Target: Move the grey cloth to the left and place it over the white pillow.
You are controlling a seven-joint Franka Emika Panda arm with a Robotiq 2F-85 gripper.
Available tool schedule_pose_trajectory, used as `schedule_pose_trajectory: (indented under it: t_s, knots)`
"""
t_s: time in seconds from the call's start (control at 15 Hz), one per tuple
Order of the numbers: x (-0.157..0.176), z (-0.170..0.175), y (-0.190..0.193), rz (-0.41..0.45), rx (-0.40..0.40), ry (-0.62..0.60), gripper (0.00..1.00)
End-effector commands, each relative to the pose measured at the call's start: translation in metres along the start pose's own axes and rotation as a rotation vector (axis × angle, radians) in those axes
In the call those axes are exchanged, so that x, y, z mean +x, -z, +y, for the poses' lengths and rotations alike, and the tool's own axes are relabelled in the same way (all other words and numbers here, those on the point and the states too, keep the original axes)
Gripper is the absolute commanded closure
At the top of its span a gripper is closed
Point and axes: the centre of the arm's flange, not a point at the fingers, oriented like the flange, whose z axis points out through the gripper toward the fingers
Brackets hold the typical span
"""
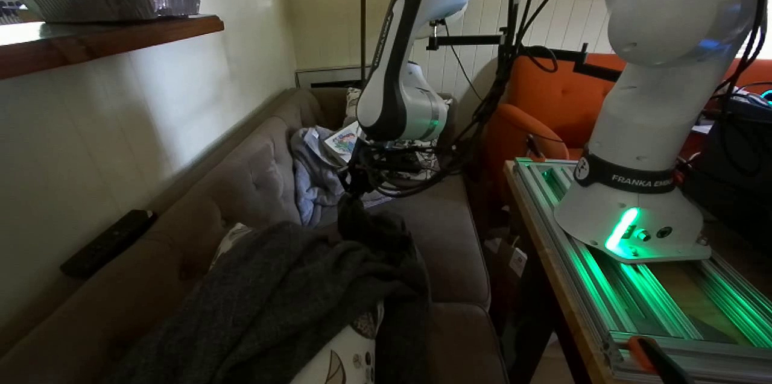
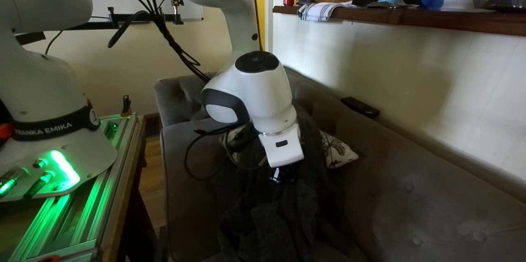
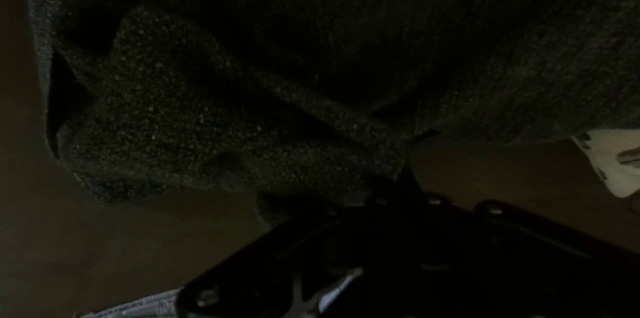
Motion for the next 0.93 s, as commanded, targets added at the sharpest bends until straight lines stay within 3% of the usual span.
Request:
schedule_pose_trajectory:
  t_s: [0.0, 0.33, 0.87]
  knots:
    - [-0.024, -0.054, 0.058, 0.125, -0.035, 0.139, 0.99]
    - [-0.087, -0.115, 0.103, 0.226, -0.093, 0.35, 0.99]
    - [-0.218, -0.146, 0.147, 0.31, -0.174, 0.76, 0.99]
